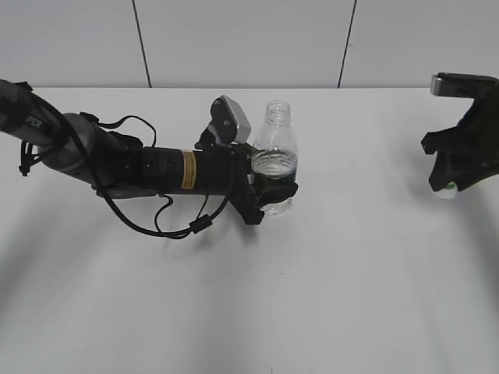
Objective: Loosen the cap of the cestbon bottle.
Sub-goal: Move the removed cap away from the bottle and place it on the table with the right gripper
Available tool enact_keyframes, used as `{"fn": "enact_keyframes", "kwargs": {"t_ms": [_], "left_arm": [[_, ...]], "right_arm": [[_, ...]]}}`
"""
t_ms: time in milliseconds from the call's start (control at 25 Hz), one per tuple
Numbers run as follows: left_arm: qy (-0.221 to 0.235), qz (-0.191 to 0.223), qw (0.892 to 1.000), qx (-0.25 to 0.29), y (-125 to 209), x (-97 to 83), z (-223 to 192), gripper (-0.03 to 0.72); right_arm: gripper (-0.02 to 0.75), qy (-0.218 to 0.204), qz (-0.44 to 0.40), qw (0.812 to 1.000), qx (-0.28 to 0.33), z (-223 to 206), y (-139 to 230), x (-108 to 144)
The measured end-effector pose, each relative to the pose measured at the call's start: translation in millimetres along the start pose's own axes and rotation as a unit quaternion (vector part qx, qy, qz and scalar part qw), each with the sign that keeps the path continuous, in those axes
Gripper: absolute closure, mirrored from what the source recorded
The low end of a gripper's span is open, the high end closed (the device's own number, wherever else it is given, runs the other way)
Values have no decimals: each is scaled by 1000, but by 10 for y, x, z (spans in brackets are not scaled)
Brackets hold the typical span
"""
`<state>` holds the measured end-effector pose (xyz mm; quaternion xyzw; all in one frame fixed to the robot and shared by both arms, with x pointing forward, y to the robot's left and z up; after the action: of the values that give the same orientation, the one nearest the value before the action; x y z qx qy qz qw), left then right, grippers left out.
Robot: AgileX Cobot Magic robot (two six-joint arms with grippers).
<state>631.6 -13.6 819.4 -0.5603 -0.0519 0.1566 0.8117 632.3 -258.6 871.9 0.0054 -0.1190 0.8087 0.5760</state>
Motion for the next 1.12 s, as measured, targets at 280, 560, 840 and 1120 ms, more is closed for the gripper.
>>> {"fn": "enact_keyframes", "kwargs": {"t_ms": [280,560,840,1120], "left_arm": [[0,0,1000,0,0,0,0,325],[-1,0,1000,0,0,2,0,325],[-2,1,1000,0,1,7,0,325],[-2,1,1000,0,0,7,0,325]], "right_arm": [[453,47,-25,999,-7,-289,244,-203],[453,58,-44,997,-29,-360,194,-258],[453,57,-49,997,-28,-426,205,-268],[441,57,-50,997,-28,-432,204,-270]]}}
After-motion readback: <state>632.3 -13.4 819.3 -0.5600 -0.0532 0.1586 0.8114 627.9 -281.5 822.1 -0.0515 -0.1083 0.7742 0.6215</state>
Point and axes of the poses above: a point on each arm's last joint axis where the gripper is mounted, z pointing back along that axis away from the gripper, x along the wrist's bending axis when the last joint is at zero, y = z × x, the point moved 8 cm from there along -z, pointing out along that axis toward the gripper, and after that the axes turned 6 degrees about z, right-handed, at the moved point
